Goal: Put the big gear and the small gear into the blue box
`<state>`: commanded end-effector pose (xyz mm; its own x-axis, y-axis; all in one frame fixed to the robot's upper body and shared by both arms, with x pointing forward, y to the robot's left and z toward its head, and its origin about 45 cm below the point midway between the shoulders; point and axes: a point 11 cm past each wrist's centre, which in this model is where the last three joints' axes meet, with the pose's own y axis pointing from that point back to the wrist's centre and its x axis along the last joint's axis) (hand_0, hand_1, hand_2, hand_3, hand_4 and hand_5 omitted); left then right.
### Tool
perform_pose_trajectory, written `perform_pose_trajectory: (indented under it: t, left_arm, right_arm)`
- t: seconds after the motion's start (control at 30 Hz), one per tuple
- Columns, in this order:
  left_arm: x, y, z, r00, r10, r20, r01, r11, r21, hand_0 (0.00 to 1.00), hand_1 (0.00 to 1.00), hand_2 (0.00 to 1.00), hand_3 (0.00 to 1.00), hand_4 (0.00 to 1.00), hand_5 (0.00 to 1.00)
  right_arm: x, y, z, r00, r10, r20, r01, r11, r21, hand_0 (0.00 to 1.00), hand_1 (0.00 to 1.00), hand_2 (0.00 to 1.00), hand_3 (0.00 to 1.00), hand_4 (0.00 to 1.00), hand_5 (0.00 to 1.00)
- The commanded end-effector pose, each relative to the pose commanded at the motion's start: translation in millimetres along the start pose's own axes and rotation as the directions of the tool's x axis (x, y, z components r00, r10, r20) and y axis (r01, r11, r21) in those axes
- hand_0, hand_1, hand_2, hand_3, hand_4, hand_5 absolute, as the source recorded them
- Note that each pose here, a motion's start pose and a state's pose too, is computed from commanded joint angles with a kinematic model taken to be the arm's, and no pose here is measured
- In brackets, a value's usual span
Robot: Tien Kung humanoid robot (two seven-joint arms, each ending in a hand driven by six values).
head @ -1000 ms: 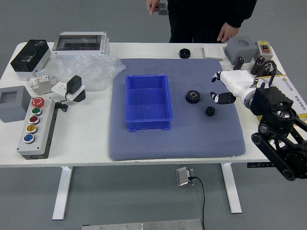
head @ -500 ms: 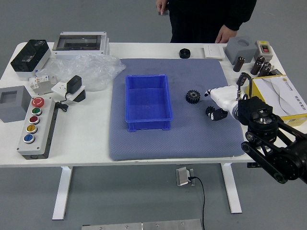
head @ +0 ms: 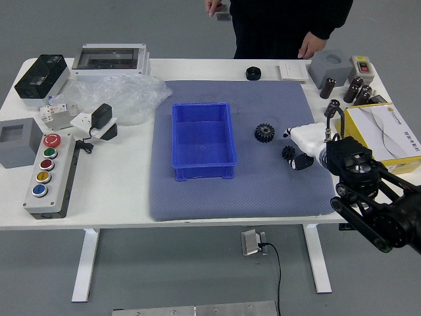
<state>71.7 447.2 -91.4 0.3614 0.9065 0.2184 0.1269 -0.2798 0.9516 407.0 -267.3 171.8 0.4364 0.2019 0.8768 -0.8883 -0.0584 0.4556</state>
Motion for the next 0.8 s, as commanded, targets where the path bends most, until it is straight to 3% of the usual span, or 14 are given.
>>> perform_pose_trajectory:
  t: [0.2,0.23,0.8]
  left_arm:
    - [-0.2,0.1,0.6,1.000,0.000,0.000,0.000,1.000,-0.001,0.829,0.789,0.780,0.759,0.665,0.357]
    - [-0.3,0.1,0.6,1.000,0.000,0.000,0.000,1.000,-0.001,0.829,0.789,0.780,0.759,0.664,0.358]
    - [-0.3,0.0,0.2,1.000,0.000,0.004,0.000,1.000,0.001,0.829,0.789,0.780,0.759,0.665,0.358]
  right_arm:
    - [-3.4,-4.0,1,1.000,-0.003,0.008,0.003,1.000,-0.008,0.785,0.712,0.788,0.820,0.650,0.284]
    - [-3.9,-4.5,1,1.000,-0.003,0.010,0.003,1.000,-0.008,0.767,0.692,0.756,0.756,0.644,0.286]
    - [-12.5,-7.4,-2,1.000,-0.014,0.024,0.015,1.000,-0.015,0.709,0.632,0.678,0.684,0.629,0.297]
